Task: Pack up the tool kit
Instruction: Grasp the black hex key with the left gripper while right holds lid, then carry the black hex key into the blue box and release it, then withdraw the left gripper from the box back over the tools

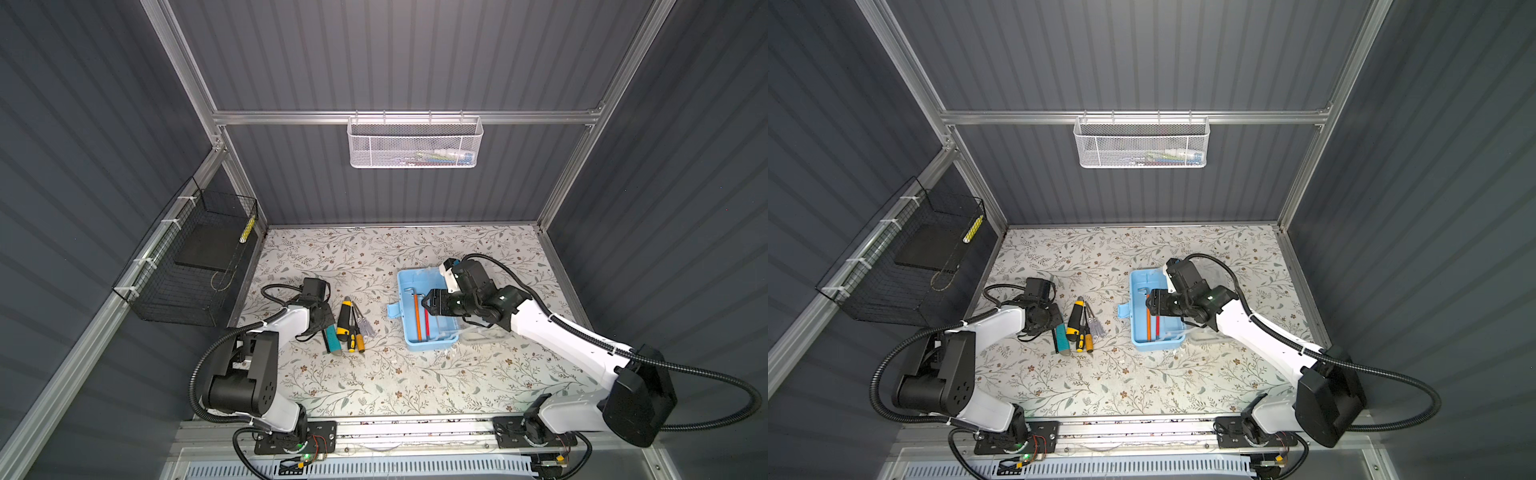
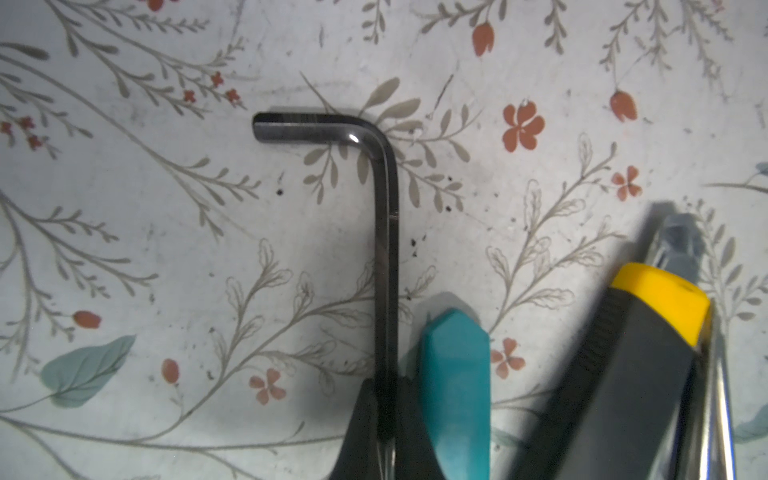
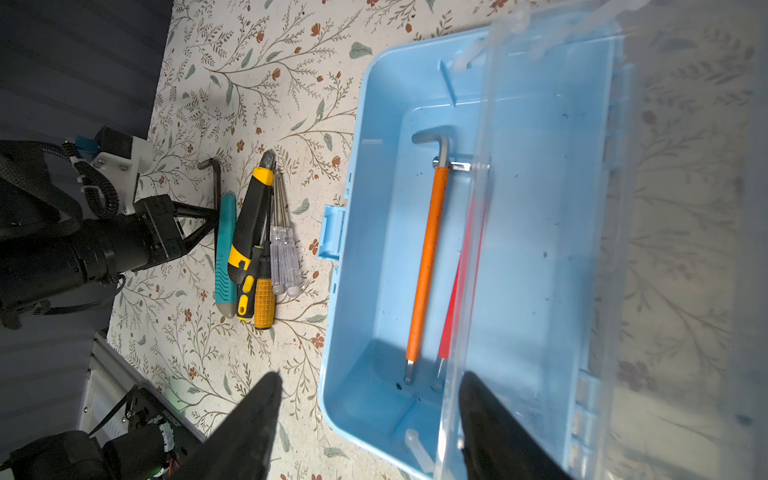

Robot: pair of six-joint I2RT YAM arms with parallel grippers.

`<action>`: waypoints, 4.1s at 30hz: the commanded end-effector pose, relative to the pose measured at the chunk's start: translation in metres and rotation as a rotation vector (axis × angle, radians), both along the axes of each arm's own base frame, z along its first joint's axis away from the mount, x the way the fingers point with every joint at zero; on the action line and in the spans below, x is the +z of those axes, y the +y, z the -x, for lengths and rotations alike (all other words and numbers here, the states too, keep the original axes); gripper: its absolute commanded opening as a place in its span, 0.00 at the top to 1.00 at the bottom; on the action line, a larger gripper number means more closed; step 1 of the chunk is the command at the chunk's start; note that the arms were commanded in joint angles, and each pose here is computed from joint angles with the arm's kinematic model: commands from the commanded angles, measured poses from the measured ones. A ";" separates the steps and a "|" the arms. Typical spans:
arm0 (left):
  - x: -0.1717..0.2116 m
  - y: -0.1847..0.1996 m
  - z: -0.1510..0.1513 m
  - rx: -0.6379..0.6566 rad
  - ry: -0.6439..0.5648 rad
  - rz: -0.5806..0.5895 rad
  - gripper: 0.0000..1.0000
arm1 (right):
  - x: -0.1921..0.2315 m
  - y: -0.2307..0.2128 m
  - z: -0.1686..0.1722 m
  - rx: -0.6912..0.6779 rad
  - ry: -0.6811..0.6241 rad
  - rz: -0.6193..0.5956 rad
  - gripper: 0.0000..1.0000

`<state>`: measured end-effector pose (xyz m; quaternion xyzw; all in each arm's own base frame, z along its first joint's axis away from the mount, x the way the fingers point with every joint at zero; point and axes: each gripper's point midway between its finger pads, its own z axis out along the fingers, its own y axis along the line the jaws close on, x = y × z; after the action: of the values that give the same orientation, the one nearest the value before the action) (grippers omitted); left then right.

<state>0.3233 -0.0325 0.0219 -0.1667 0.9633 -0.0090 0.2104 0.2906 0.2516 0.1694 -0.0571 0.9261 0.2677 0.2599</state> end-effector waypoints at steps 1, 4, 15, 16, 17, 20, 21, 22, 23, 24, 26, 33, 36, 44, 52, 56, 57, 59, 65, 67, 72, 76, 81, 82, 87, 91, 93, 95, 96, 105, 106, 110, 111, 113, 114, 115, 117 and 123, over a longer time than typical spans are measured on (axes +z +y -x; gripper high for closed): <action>-0.002 -0.001 0.008 -0.021 0.052 0.001 1.00 | -0.004 0.003 -0.002 -0.002 0.003 -0.019 0.32; 0.013 -0.001 0.005 -0.032 0.026 -0.005 1.00 | -0.003 0.005 -0.003 0.000 0.006 -0.027 0.32; 0.083 -0.026 0.007 -0.096 -0.104 0.013 1.00 | 0.005 0.005 -0.005 -0.007 -0.009 -0.055 0.32; 0.092 -0.033 0.007 -0.110 -0.122 0.017 1.00 | 0.007 0.003 -0.005 -0.010 -0.013 -0.056 0.32; 0.102 -0.044 0.006 -0.125 -0.147 0.030 1.00 | 0.009 0.002 -0.005 -0.015 -0.020 -0.060 0.32; 0.127 -0.091 0.002 -0.177 -0.219 0.130 1.00 | 0.017 -0.006 -0.006 -0.039 -0.041 -0.071 0.32; 0.134 -0.109 0.000 -0.199 -0.245 0.173 1.00 | 0.019 -0.009 -0.007 -0.050 -0.048 -0.076 0.32; 0.140 -0.125 -0.001 -0.218 -0.265 0.202 1.00 | 0.021 -0.012 -0.008 -0.058 -0.054 -0.080 0.32; 0.147 -0.144 -0.002 -0.244 -0.289 0.231 1.00 | 0.024 -0.016 -0.008 -0.069 -0.060 -0.085 0.32; 0.153 -0.162 -0.004 -0.269 -0.309 0.255 1.00 | 0.026 -0.020 -0.009 -0.078 -0.066 -0.089 0.32; 0.160 -0.194 -0.006 -0.312 -0.328 0.301 1.00 | 0.030 -0.027 -0.009 -0.095 -0.076 -0.098 0.32; 0.163 -0.285 -0.016 -0.442 -0.334 0.395 1.00 | 0.040 -0.051 -0.008 -0.150 -0.108 -0.118 0.32; 0.151 -0.308 -0.021 -0.459 -0.309 0.429 1.00 | 0.041 -0.058 -0.007 -0.161 -0.116 -0.121 0.32; 0.113 -0.326 -0.026 -0.415 -0.235 0.444 1.00 | 0.039 -0.069 -0.005 -0.177 -0.120 -0.129 0.32; 0.062 -0.334 -0.024 -0.400 -0.132 0.429 1.00 | 0.035 -0.074 -0.008 -0.187 -0.128 -0.127 0.32; 0.048 -0.340 -0.025 -0.401 -0.103 0.423 1.00 | 0.030 -0.075 -0.009 -0.194 -0.122 -0.135 0.32; 0.045 -0.341 -0.025 -0.401 -0.099 0.424 1.00 | 0.029 -0.075 -0.008 -0.191 -0.119 -0.137 0.32; 0.041 -0.343 -0.025 -0.402 -0.088 0.424 1.00 | 0.027 -0.075 -0.007 -0.189 -0.118 -0.139 0.31; 0.033 -0.345 -0.024 -0.408 -0.064 0.412 1.00 | 0.024 -0.076 -0.006 -0.190 -0.115 -0.137 0.30; 0.033 -0.344 -0.024 -0.408 -0.064 0.410 0.88 | 0.024 -0.076 -0.006 -0.190 -0.114 -0.137 0.29; 0.040 -0.344 -0.026 -0.421 -0.079 0.401 0.63 | 0.028 -0.075 -0.009 -0.186 -0.124 -0.140 0.29; 0.059 -0.342 -0.028 -0.439 -0.123 0.392 0.57 | 0.033 -0.075 -0.011 -0.184 -0.132 -0.135 0.29; 0.103 -0.333 -0.033 -0.489 -0.224 0.351 0.54 | 0.045 -0.073 -0.014 -0.166 -0.157 -0.139 0.29; 0.112 -0.330 -0.034 -0.499 -0.244 0.337 0.54 | 0.047 -0.072 -0.014 -0.159 -0.160 -0.141 0.29; 0.148 -0.303 -0.031 -0.505 -0.326 0.241 0.53 | 0.056 -0.066 -0.012 -0.118 -0.161 -0.154 0.29; 0.160 -0.279 -0.021 -0.490 -0.349 0.203 0.51 | 0.055 -0.062 -0.006 -0.074 -0.146 -0.151 0.30; 0.161 -0.264 -0.013 -0.478 -0.343 0.193 0.50 | 0.056 -0.062 -0.004 -0.064 -0.141 -0.145 0.31; 0.158 -0.247 -0.007 -0.459 -0.319 0.177 0.49 | 0.061 -0.058 -0.002 -0.049 -0.149 -0.145 0.31; 0.156 -0.236 -0.003 -0.448 -0.308 0.167 0.48 | 0.060 -0.057 0.002 -0.040 -0.136 -0.129 0.31; 0.142 -0.126 0.020 -0.276 -0.243 0.026 0.38 | 0.055 -0.032 0.022 0.024 -0.142 -0.049 0.30; 0.140 -0.117 0.022 -0.257 -0.233 0.008 0.38 | 0.048 -0.030 0.021 0.019 -0.132 -0.031 0.30; 0.125 -0.095 0.027 -0.200 -0.201 -0.025 0.35 | 0.043 -0.024 0.022 0.009 -0.130 -0.025 0.30; 0.117 -0.091 0.028 -0.187 -0.186 -0.013 0.35 | 0.041 -0.022 0.022 0.004 -0.125 -0.032 0.30; 0.102 -0.082 0.031 -0.157 -0.150 0.010 0.35 | 0.036 -0.019 0.022 -0.002 -0.113 -0.048 0.30; 0.095 -0.076 0.032 -0.142 -0.133 0.013 0.35 | 0.033 -0.017 0.023 -0.004 -0.103 -0.052 0.30; 0.090 -0.072 0.034 -0.131 -0.124 0.013 0.35 | 0.031 -0.015 0.022 -0.006 -0.102 -0.058 0.30; 0.080 -0.063 0.036 -0.108 -0.108 0.021 0.34 | 0.026 -0.009 0.021 -0.006 -0.092 -0.069 0.30; 0.054 -0.047 0.033 -0.060 -0.053 0.050 0.37 | 0.014 0.005 0.018 0.003 -0.051 -0.081 0.31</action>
<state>0.2868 -0.0780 0.0837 -0.1399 0.9603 -0.0257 0.2401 0.2706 0.2491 0.1844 -0.0618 0.9100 0.2924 0.2873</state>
